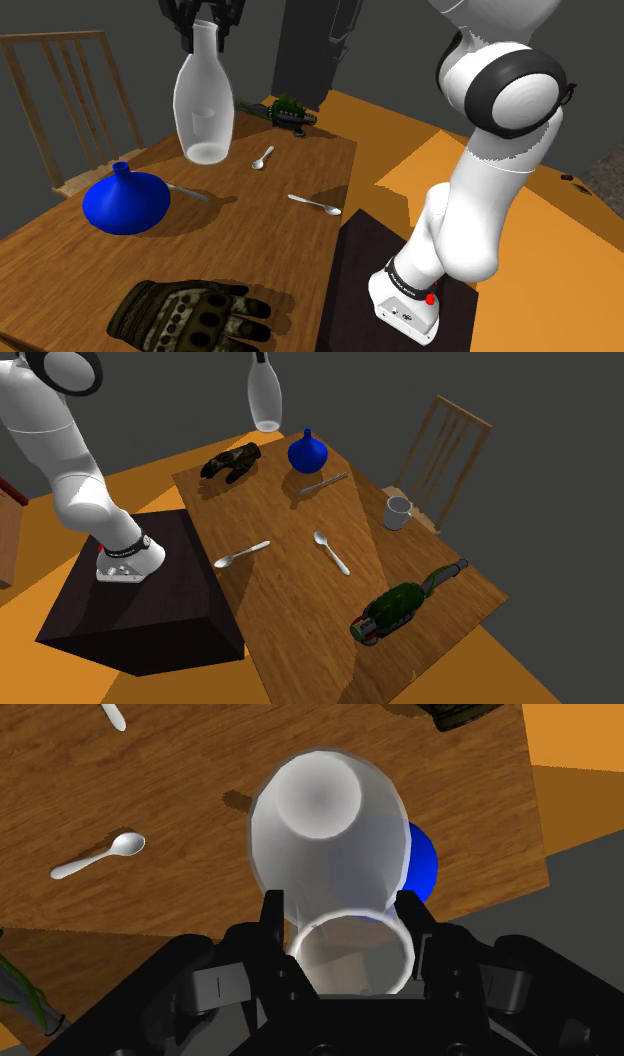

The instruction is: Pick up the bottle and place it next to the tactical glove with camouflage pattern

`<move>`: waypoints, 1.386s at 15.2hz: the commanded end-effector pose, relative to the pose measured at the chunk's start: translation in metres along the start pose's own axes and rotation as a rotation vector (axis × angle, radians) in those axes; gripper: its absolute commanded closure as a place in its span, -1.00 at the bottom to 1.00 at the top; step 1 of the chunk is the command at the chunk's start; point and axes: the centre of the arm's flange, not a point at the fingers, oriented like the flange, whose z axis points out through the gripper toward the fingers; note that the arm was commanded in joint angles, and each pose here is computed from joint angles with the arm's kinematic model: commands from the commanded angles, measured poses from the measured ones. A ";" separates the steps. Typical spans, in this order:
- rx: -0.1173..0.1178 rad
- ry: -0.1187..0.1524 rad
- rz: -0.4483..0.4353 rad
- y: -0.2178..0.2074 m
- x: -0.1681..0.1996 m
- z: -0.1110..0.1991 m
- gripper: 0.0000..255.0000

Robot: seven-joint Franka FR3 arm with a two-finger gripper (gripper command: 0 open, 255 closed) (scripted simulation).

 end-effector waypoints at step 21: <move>0.001 0.001 0.000 -0.001 -0.007 0.116 1.00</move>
